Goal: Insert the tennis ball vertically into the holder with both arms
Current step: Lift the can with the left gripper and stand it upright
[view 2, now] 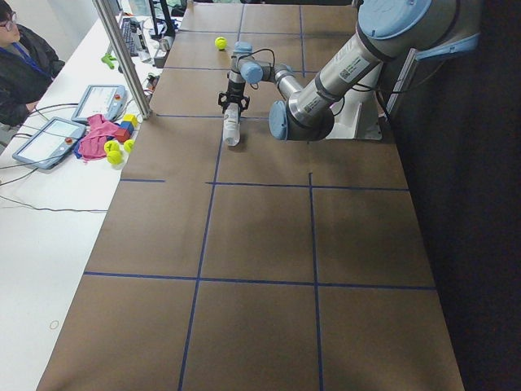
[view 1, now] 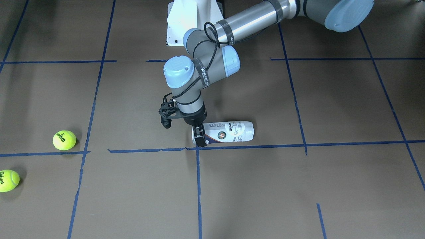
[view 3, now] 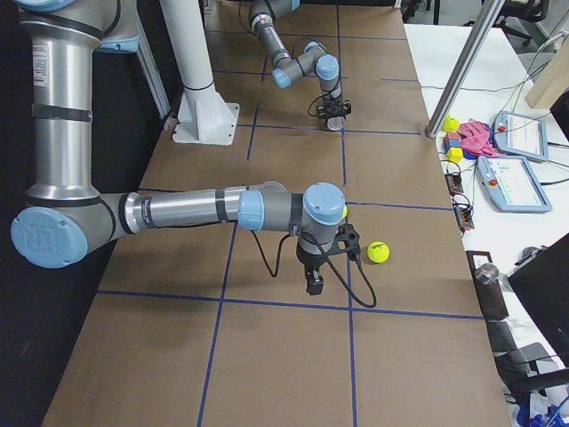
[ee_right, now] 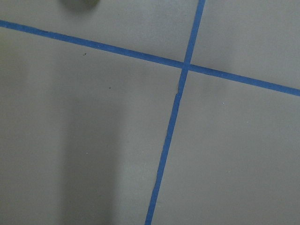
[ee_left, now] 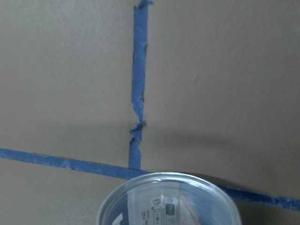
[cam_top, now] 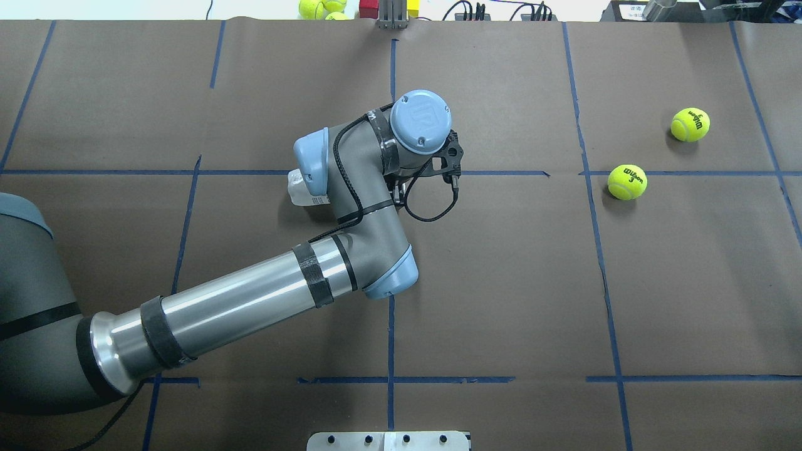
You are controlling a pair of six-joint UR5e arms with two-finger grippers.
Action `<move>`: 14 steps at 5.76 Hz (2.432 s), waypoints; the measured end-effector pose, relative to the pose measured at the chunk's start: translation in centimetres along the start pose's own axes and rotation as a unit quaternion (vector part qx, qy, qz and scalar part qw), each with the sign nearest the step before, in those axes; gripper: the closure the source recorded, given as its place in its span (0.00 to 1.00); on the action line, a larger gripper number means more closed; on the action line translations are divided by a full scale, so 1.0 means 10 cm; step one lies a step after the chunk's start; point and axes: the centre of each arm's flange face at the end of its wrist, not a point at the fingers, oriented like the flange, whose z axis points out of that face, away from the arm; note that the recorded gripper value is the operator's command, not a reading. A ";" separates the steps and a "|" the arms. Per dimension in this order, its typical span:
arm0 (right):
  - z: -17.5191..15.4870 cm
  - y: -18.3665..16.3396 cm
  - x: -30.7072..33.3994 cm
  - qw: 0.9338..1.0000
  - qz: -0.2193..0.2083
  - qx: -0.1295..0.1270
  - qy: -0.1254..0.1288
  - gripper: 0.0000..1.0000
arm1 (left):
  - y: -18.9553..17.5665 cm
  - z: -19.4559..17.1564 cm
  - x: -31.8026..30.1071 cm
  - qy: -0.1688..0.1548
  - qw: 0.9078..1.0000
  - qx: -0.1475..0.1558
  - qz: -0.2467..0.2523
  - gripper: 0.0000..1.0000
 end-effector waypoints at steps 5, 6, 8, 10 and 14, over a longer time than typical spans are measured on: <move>-0.01 -0.01 -0.01 1.000 -0.001 0.002 0.000 0.00 | 0.07 -1.86 -0.18 0.009 0.977 0.188 -0.097 0.24; -0.02 -0.01 -0.01 1.000 -0.001 0.002 0.000 0.00 | 0.27 -2.07 -0.17 0.010 0.965 0.237 -0.110 0.24; -0.01 -0.01 -0.01 1.000 0.000 0.001 -0.001 0.00 | 0.88 -1.85 0.04 0.034 0.914 0.376 -0.147 0.24; -0.01 -0.01 0.00 1.000 0.000 0.001 0.000 0.00 | 1.44 -1.64 0.24 0.057 0.848 0.498 -0.170 0.25; -0.01 -0.02 -0.01 1.000 0.000 0.001 0.000 0.00 | 1.53 -1.14 0.45 0.016 0.778 0.602 -0.179 0.24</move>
